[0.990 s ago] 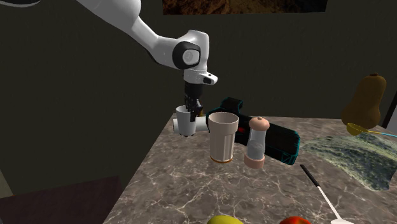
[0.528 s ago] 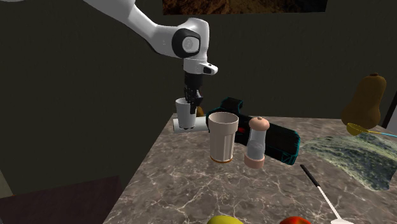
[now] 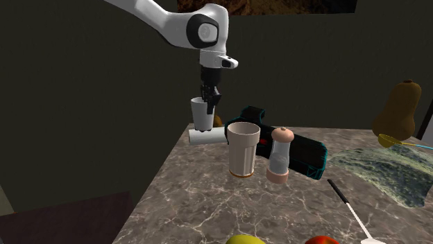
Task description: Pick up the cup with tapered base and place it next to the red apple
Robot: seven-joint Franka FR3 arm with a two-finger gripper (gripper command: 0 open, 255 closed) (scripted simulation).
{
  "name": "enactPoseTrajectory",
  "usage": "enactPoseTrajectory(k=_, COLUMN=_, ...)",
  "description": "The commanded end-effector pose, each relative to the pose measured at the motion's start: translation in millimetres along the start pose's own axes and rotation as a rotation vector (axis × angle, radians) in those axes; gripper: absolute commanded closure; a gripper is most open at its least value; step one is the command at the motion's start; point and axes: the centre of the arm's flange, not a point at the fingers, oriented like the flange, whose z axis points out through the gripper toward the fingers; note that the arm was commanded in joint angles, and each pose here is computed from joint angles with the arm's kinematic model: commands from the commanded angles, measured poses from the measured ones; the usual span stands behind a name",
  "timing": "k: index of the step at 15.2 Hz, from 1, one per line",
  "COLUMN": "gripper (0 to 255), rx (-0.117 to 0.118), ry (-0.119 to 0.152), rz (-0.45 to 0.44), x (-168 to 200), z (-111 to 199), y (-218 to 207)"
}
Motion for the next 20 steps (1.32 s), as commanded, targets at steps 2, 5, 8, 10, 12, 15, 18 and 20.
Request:
enactPoseTrajectory(k=2, gripper=255, rx=0.0, ry=0.0, rz=0.0, x=-1, z=-17, y=-2)
enactPoseTrajectory(k=5, gripper=255, rx=0.0, ry=0.0, rz=0.0, x=-2, z=-33, y=-3)
enactPoseTrajectory(k=8, gripper=255, rx=0.0, ry=0.0, rz=0.0, x=-3, z=-49, y=-4)
enactPoseTrajectory(k=10, gripper=255, rx=0.0, ry=0.0, rz=0.0, x=-3, z=-59, y=-5)
enactPoseTrajectory(k=12, gripper=255, rx=0.0, ry=0.0, rz=0.0, x=-4, z=-70, y=-6)
enactPoseTrajectory(k=15, gripper=255, rx=0.0, ry=0.0, rz=0.0, x=-4, z=-85, y=-8)
enactPoseTrajectory(k=18, gripper=255, rx=0.0, ry=0.0, rz=0.0, x=-4, z=-90, y=18)
enactPoseTrajectory(k=20, gripper=255, rx=0.0, ry=0.0, rz=0.0, x=-3, z=-92, y=45)
